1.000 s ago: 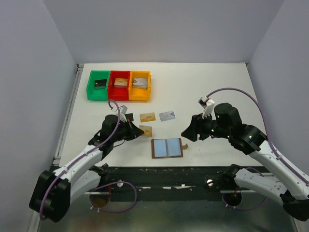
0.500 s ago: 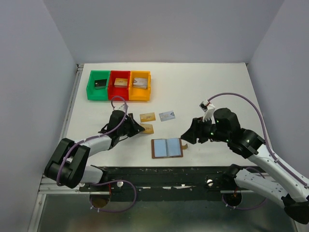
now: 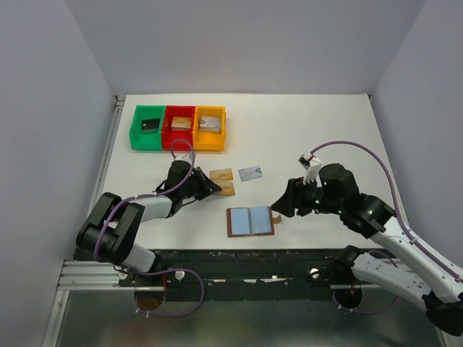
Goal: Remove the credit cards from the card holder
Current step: Place the credit card at the center of the board.
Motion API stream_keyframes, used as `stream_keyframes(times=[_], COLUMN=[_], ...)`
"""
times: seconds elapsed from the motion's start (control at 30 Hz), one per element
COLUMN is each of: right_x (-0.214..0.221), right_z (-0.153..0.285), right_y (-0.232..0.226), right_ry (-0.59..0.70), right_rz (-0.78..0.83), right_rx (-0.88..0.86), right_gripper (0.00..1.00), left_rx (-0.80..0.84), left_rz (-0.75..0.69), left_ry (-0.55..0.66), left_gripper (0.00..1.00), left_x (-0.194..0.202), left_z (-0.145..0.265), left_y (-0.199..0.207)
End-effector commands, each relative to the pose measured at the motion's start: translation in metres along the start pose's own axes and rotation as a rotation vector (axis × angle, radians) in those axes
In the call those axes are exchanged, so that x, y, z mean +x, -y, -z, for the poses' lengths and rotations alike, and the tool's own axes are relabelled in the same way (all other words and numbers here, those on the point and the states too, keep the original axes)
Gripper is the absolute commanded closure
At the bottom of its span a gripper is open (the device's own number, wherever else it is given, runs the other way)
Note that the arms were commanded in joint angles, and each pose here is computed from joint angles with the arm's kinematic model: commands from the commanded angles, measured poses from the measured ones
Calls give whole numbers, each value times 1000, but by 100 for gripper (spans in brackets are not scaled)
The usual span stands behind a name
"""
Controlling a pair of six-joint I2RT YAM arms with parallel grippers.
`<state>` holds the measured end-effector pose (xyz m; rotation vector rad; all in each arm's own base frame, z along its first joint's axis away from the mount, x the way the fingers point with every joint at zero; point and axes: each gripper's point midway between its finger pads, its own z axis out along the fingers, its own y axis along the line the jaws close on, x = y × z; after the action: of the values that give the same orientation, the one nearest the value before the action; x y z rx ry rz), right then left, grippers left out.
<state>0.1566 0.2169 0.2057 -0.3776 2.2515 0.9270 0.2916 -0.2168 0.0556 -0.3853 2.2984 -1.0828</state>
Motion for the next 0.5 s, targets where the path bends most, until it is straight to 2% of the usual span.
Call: stream_keyframes(times=[0.0,0.2,0.4,0.47], right_x=[0,2,2,2], right_z=[-1,-5,-6,-6], right_y=[1,4,5,5], right_ry=[10,-3,-7,-6], right_rz=[24,22,19,19], right_rx=[-7,5,9,11], right_gripper=[37,37,37,37], left_rx=[19,7,-8,-14], left_rz=[-10,-2,-8,-12], left_ry=[-27,-50,-49,-47], left_gripper=[91,85,64,63], left_x=[3,10,8,6], left_z=[-3,-3,-1,0], left_y=[2,-6,-8,-9])
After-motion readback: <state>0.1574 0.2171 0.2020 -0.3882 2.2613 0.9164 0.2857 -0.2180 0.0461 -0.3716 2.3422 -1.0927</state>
